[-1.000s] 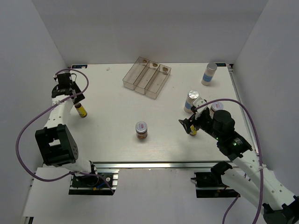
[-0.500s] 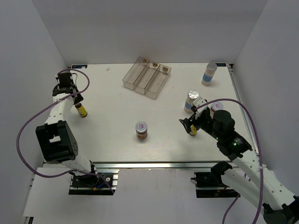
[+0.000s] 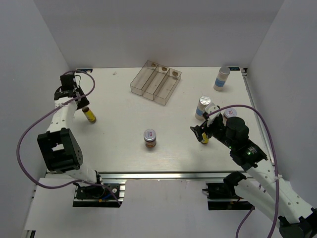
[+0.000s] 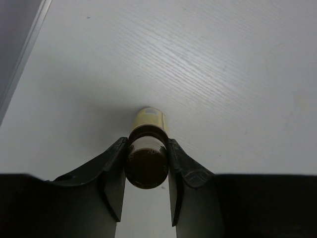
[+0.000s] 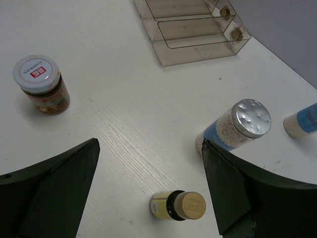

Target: Organize the condiment bottles

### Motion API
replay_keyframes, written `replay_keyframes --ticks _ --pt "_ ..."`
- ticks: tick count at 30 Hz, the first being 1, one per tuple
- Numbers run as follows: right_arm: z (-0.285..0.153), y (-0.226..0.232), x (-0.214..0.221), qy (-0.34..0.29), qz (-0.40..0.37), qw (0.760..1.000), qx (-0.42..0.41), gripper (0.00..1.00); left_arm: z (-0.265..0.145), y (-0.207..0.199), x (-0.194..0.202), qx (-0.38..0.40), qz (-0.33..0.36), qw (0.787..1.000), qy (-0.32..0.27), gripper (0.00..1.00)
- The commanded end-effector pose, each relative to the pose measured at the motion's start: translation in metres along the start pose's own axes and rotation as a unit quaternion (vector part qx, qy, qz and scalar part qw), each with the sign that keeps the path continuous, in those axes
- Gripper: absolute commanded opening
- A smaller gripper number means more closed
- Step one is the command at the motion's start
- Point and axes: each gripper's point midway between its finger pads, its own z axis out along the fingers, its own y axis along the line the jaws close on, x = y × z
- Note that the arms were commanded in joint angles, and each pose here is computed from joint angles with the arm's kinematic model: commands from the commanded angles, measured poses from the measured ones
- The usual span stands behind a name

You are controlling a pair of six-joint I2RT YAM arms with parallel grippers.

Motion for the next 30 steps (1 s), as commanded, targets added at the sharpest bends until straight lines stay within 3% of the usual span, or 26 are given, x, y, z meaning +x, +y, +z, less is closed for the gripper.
replay_keyframes --ticks 1,13,23,30 --pt "-0.002 -0.005 -0.015 -0.026 -0.001 1.000 0.011 0.89 -0.044 -0.037 -0.054 0.092 -0.001 0.993 -0.077 0.00" --pt "-0.001 -0.004 -0.014 -0.024 0.000 1.000 0.010 0.89 -0.111 -0.196 -0.079 0.226 0.105 0.961 -0.122 0.00" --pt "0.000 -0.003 -0.012 -0.020 0.001 1.000 0.008 0.89 -0.103 -0.286 -0.110 0.262 0.118 0.945 -0.154 0.00" --pt "0.002 -0.003 -0.009 -0.015 0.000 1.000 0.006 0.89 -0.088 -0.324 -0.123 0.272 0.106 0.939 -0.181 0.00"
